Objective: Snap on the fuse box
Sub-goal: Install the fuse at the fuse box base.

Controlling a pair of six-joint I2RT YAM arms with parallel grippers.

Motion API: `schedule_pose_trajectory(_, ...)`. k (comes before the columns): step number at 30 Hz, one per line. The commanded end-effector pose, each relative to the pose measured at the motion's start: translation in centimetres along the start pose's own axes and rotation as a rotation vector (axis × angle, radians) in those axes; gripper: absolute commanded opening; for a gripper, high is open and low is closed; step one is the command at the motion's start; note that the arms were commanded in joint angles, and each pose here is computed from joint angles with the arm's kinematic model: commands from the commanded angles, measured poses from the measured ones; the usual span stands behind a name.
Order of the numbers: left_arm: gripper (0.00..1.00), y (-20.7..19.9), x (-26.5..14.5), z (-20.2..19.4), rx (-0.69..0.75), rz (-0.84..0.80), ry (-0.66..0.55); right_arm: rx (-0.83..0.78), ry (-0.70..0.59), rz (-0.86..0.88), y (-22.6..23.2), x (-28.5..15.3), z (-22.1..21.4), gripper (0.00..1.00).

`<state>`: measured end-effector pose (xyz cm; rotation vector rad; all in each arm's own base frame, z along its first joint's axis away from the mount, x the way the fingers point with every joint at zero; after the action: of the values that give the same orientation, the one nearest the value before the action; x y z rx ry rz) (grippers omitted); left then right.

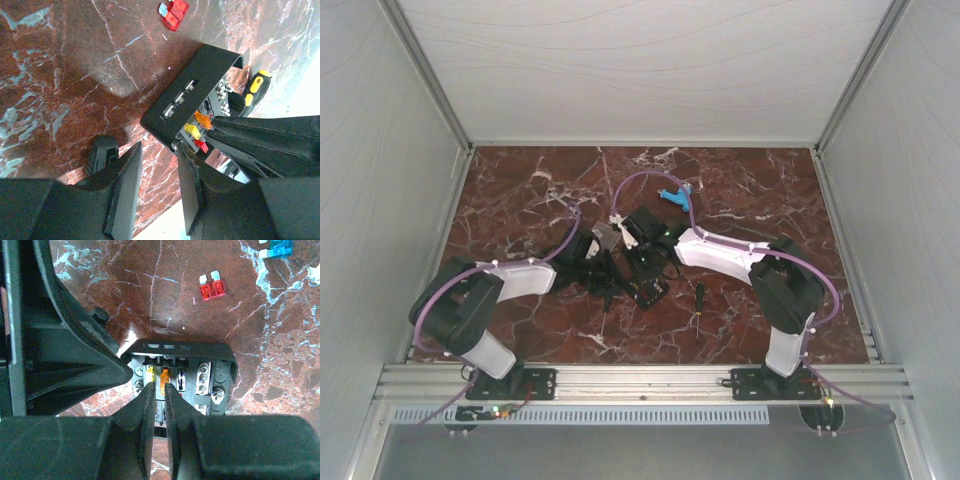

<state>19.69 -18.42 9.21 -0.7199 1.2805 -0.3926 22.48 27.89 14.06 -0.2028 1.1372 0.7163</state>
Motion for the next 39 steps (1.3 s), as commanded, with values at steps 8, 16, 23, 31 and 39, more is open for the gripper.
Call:
schedule_pose_trajectory(8, 0.34, -1.1, 0.6, 1.2, 0.039, -0.040, -0.015, -0.006, 0.037, -0.016, 0.6, 0.6, 0.1, 0.02)
schedule_pose_trajectory(16, 0.32, -0.9, 0.7, 1.0, 0.035, -0.035, -0.012, 0.000, 0.107, -0.100, 0.0, 1.8, -1.2, 0.00)
schedule_pose_trajectory(23, 0.31, -0.7, 0.8, 0.9, 0.033, -0.028, -0.009, 0.037, 0.140, -0.153, -1.4, 2.3, -1.9, 0.00)
schedule_pose_trajectory(31, 0.30, -0.5, 0.7, 0.7, 0.026, -0.021, -0.008, 0.037, 0.210, -0.198, -2.1, 3.6, -3.0, 0.00)
schedule_pose_trajectory(39, 0.29, -0.3, 0.8, 0.7, 0.025, -0.017, -0.005, 0.067, 0.258, -0.243, -3.6, 4.5, -4.0, 0.00)
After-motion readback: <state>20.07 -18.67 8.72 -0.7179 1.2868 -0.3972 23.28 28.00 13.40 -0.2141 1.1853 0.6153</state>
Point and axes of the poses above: each gripper's point midway between its finger pads, its own x axis out along the fingers, its own y axis along the line the jaws close on, z = x × y, the point moved 10 cm from there along -x, back along the fingers, and after that the axes turned 2 degrees about x, right-handed, at the moved point
